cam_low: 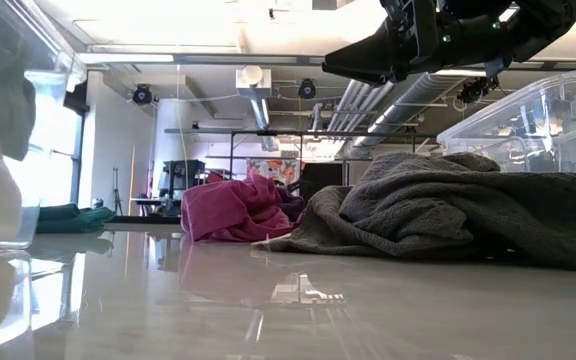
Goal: Sort microfiber towel by color & place in baskets
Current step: Put the light blue microfiber towel into the bottom transparent bin
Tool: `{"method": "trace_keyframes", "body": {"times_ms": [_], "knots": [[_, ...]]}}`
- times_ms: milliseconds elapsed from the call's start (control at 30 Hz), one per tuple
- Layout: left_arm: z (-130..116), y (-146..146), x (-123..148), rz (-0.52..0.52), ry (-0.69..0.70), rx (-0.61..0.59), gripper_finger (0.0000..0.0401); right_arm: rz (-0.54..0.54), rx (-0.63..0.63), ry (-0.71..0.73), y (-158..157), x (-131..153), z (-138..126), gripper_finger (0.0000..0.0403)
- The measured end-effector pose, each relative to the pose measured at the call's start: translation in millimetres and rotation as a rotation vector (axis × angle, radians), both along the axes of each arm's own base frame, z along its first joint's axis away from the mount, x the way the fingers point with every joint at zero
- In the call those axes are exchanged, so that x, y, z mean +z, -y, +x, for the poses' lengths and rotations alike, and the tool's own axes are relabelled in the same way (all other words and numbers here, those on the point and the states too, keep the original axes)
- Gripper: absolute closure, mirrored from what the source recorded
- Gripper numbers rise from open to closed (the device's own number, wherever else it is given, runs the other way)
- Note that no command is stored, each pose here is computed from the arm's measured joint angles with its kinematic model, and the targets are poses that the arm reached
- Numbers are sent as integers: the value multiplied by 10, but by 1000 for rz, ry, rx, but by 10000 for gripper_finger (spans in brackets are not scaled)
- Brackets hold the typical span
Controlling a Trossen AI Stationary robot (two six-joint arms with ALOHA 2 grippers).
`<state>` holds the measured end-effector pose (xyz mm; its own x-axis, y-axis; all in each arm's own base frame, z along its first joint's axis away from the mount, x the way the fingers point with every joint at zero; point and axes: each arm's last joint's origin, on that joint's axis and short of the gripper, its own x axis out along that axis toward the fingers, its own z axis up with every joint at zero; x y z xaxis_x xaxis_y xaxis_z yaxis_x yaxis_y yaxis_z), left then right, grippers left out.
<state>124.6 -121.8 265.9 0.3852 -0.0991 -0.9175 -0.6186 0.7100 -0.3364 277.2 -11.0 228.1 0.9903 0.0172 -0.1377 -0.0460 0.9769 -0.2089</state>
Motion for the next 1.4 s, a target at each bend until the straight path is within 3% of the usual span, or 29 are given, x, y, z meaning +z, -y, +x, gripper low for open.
{"method": "trace_keyframes", "body": {"times_ms": [133, 300, 467, 600, 733, 933, 1133, 1300, 1400], "knots": [[-16, 15, 1, -28, -37, -84, 251, 0, 0, 0, 0, 0, 0, 268], [-20, 30, 36, -90, -82, -89, 258, -3, 0, 3, 0, 3, 0, 268], [-10, 86, 239, -124, 1, -98, 272, -9, 1, 35, 0, 34, 4, 268], [5, 71, 287, -73, 81, -37, 268, -17, 2, 55, 0, 53, 6, 268], [13, 15, 274, -115, 11, 37, 240, -48, 4, 85, 0, 81, 8, 268], [48, 52, 313, -208, 20, -5, 178, -49, 3, 122, 0, 117, 9, 268], [70, 89, 488, -257, 86, -122, 156, 70, -5, 142, -2, 138, 9, 268], [49, 178, 617, -209, 119, -250, 159, 213, -5, 196, -88, 165, 34, 268], [15, 306, 603, -154, 67, -331, 160, 269, -36, 209, -157, 138, 63, 268]]}}
